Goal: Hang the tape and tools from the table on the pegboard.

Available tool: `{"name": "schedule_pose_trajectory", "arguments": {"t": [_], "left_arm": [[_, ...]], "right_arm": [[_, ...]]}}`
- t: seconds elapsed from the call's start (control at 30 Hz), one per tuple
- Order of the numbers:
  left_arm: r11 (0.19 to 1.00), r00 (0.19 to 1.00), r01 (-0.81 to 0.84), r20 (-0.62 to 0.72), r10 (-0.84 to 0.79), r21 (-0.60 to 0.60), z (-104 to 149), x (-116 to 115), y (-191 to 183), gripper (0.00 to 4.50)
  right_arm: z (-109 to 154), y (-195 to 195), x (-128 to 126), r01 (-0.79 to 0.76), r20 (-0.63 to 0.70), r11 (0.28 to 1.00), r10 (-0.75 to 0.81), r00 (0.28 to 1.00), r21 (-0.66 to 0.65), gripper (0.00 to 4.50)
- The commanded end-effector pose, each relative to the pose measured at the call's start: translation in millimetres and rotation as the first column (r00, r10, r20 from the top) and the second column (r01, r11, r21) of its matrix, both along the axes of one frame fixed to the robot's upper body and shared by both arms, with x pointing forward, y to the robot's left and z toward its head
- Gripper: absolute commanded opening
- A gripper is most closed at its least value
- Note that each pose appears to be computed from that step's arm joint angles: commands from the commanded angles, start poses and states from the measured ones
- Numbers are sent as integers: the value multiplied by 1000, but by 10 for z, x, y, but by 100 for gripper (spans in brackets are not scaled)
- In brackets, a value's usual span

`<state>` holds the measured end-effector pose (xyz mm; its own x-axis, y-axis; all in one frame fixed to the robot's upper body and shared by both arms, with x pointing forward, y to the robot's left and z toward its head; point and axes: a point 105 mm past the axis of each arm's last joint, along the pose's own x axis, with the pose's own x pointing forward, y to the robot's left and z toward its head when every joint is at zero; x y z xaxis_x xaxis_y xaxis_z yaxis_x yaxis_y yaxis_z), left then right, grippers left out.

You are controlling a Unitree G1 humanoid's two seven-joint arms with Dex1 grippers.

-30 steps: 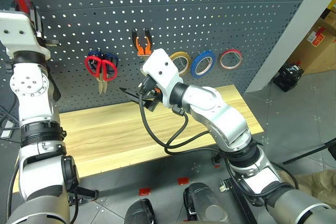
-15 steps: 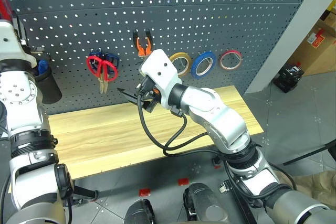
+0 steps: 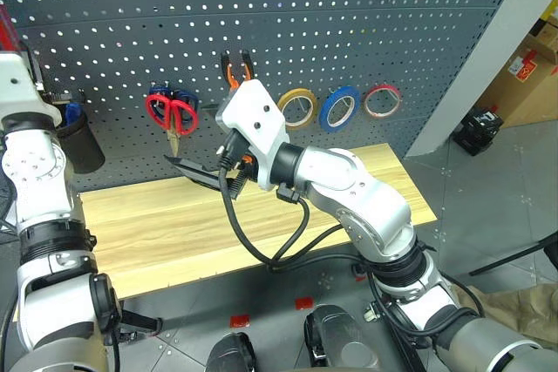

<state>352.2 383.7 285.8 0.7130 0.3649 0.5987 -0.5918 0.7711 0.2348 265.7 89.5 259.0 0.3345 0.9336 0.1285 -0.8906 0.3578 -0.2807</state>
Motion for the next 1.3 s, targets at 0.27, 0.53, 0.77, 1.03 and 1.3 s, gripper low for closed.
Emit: {"name": "schedule_pose_trajectory", "arguments": {"t": [0.27, 0.53, 0.77, 1.03, 1.3], "left_arm": [[999, 996, -34, 77, 34, -3, 147, -111, 34, 211], [995, 989, 74, 123, -81, 64, 268, -179, -322, 329], [931, 923, 365, -127, -363, -11, -297, -198, -909, 329], [948, 876, 132, -414, -248, -289, -1226, -522, -712, 329], [940, 845, 24, -495, -202, -341, -1624, -624, -610, 329]], "right_arm": [[100, -15, -86, -29, 40, 999, 28, 999, 29, 450], [85, -52, -36, -3, 46, 999, 1, 999, 32, 450], [-33, -291, 121, 77, 38, 997, -78, 996, 23, 450], [-596, -948, 508, 333, -54, 940, -337, 940, -74, 450], [-1498, -1783, 875, 708, -284, 706, -680, 676, -5, 450]]}}
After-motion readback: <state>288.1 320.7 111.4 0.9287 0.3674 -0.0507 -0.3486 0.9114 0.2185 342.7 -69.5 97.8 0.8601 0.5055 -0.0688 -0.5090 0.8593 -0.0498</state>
